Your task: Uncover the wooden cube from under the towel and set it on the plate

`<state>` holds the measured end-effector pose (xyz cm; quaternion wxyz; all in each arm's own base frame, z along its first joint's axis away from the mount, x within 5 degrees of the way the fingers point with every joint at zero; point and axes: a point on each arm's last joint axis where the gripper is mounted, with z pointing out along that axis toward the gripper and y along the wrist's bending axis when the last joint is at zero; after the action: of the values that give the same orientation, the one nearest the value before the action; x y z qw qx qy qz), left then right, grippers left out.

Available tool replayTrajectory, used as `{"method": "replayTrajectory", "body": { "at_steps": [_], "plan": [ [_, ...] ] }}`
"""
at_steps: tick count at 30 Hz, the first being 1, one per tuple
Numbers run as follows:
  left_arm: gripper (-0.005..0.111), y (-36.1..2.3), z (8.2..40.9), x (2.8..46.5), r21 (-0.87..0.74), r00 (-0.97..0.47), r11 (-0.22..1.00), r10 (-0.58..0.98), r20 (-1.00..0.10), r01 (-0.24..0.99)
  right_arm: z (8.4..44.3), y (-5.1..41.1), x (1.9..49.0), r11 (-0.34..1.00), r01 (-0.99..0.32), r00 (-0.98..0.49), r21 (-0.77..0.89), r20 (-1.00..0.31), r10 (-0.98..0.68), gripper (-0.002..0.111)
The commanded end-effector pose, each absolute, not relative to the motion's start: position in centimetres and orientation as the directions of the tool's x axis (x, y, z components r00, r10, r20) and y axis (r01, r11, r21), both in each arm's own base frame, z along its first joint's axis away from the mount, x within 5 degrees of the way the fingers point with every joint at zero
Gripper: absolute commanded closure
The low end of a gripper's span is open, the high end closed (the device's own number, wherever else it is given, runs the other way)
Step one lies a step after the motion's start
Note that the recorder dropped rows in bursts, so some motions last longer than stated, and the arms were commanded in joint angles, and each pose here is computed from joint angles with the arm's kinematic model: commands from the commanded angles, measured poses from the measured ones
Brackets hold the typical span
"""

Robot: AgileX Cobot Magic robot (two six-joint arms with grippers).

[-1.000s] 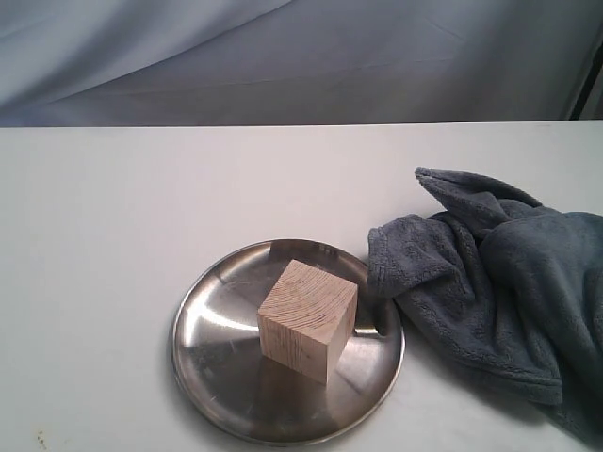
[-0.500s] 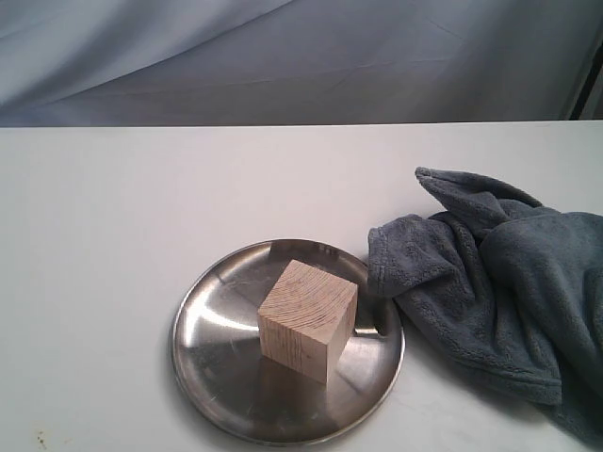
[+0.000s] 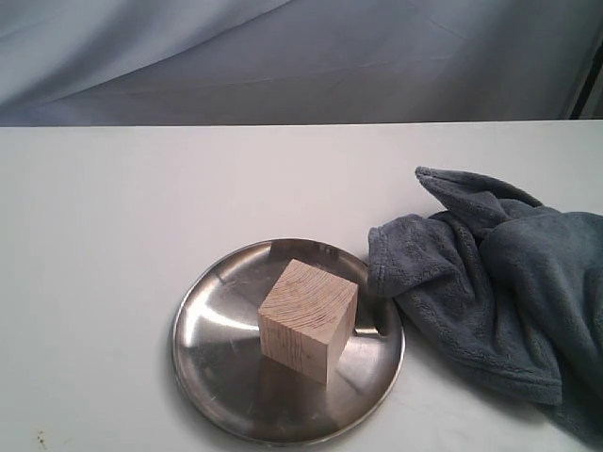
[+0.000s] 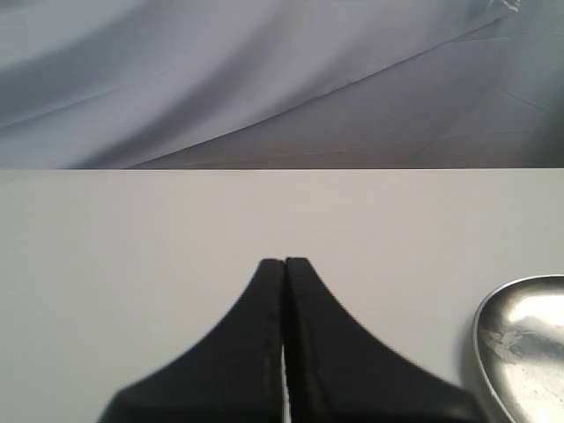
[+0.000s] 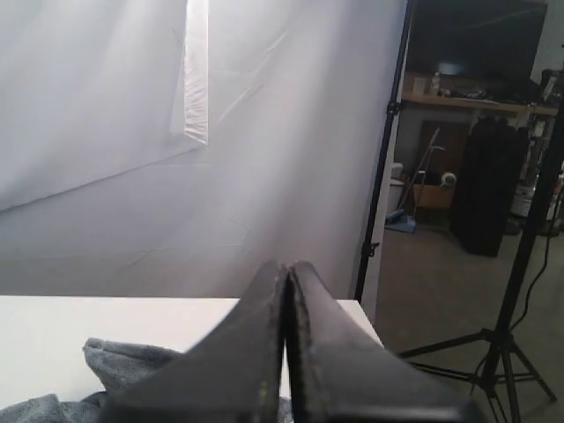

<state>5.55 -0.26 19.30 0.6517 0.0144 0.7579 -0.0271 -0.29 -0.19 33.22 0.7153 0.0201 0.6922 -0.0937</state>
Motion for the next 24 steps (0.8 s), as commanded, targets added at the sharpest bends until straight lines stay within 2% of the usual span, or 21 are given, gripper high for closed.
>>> {"method": "replayTrajectory", "body": {
  "at_steps": [1,7,12,16,19,24],
  "plan": [
    [0.106,-0.3,19.2,5.5,-0.030,-0.146,0.998,-0.022,-0.989,0.055,32.3,-0.2,0.3,0.983,0.159,0.013,-0.094,-0.995,-0.097,0.108],
    [0.106,-0.3,19.2,5.5,-0.030,-0.146,0.998,-0.022,-0.989,0.055,30.4,-0.4,2.1,0.982,0.162,0.074,-0.099,-0.991,-0.113,0.108],
    [0.106,-0.3,19.2,5.5,-0.033,-0.146,0.998,-0.025,-0.989,0.054,28.1,-0.6,3.1,0.983,0.154,0.007,-0.097,-0.995,-0.099,0.108],
    [0.106,-0.3,19.2,5.5,-0.033,-0.146,0.998,-0.025,-0.989,0.054,26.7,-0.3,3.6,0.993,0.120,-0.024,-0.002,-1.000,0.001,0.108],
    [0.106,-0.3,19.2,5.5,-0.033,-0.146,0.998,-0.025,-0.989,0.054,25.8,-0.3,3.9,0.993,0.116,-0.042,0.012,-0.999,0.017,0.108],
    [0.106,-0.3,19.2,5.5,-0.030,-0.146,0.998,-0.022,-0.989,0.055,24.9,-0.5,4.5,0.992,0.121,0.027,0.024,-0.999,0.021,0.108]
  ]
}}
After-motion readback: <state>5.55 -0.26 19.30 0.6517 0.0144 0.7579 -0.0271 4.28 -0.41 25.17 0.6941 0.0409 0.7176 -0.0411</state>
